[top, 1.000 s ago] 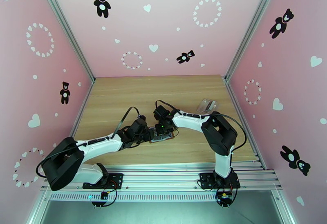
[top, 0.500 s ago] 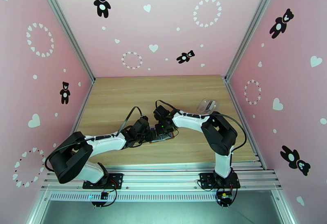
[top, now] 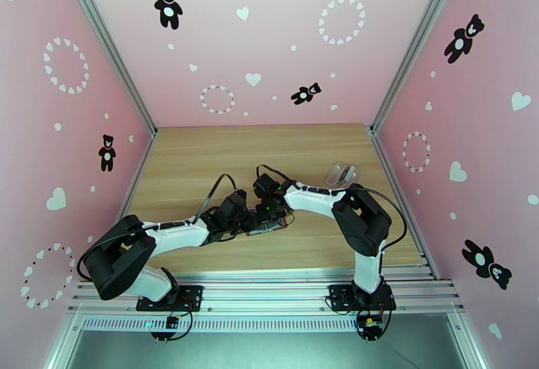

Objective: Put the credit cards into the card holder

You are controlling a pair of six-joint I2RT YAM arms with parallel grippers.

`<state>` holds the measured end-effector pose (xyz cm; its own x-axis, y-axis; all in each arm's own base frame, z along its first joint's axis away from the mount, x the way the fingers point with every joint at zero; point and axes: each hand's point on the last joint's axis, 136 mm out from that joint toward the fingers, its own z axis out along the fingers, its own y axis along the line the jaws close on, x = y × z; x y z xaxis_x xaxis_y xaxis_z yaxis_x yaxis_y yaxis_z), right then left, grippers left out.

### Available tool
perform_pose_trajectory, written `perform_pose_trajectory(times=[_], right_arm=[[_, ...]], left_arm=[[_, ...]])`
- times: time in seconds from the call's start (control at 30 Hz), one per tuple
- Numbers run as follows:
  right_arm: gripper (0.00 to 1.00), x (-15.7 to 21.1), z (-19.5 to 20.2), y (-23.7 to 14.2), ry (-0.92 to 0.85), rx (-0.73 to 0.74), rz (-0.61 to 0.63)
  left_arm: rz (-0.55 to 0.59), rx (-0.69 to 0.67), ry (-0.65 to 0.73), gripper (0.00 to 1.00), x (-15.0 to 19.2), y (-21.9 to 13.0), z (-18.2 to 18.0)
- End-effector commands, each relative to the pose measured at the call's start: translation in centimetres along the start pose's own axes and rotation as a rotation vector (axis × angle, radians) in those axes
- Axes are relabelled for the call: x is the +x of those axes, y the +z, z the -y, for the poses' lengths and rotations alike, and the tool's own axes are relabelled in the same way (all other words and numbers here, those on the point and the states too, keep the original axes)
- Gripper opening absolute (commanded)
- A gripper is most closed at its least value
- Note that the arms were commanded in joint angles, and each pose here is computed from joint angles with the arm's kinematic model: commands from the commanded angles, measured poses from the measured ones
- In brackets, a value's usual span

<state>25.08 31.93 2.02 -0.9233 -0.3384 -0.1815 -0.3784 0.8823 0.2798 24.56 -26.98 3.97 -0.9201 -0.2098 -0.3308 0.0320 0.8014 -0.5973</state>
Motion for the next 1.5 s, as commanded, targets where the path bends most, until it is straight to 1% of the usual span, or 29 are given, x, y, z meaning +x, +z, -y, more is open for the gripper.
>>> perform_pose_trajectory(times=[0.0,0.07,0.2,0.33,0.57,0.77,0.87,0.9,1.07,1.17,1.27,1.37,1.47], right_arm=[[0.02,0.6,0.0,-0.9,0.005,0.007,0.013],[0.05,0.4,-0.1,-1.7,0.006,0.004,0.035],[0.15,0.1,-0.2,-3.3,0.011,0.002,0.075],[0.19,0.0,0.2,-4.6,0.014,0.021,0.102],[0.21,0.4,4.1,-6.8,0.069,0.1,0.141],[0.22,1.4,7.2,-8.3,0.126,0.125,0.162],[0.22,1.8,8.1,-8.9,0.144,0.13,0.168],[0.22,1.9,8.4,-9.1,0.15,0.132,0.173],[0.23,2.2,9.2,-9.7,0.166,0.14,0.182],[0.23,2.2,9.4,-9.9,0.17,0.142,0.184],[0.23,2.1,9.4,-10.2,0.172,0.147,0.19],[0.23,1.7,9.7,-10.6,0.177,0.153,0.206],[0.26,0.8,10.3,-11.1,0.192,0.164,0.215]], left_arm=[[0.008,0.072,-0.01,0.32,-0.7,0.1,1.6],[0.011,0.082,-0.009,0.32,-0.8,0.0,1.8],[0.013,0.106,-0.008,0.33,-1.0,0.0,2.5],[0.005,0.128,-0.003,0.33,-1.2,0.1,3.3],[-0.009,0.149,0.022,0.35,-1.8,0.8,5.0],[-0.029,0.164,0.057,0.44,-2.1,1.8,6.9],[-0.048,0.153,0.075,0.48,-1.8,2.5,7.1],[-0.037,0.17,0.082,0.49,-2.5,2.6,8.2],[-0.066,0.163,0.092,0.51,-2.0,3.9,8.3],[-0.049,0.164,0.099,0.5,-2.2,3.2,8.3],[-0.004,0.158,0.111,0.5,-2.6,1.2,8.2],[0.036,0.108,0.112,0.51,-2.3,-0.9,6.3],[0.055,0.044,0.096,0.51,-1.7,-2.5,4.2]])
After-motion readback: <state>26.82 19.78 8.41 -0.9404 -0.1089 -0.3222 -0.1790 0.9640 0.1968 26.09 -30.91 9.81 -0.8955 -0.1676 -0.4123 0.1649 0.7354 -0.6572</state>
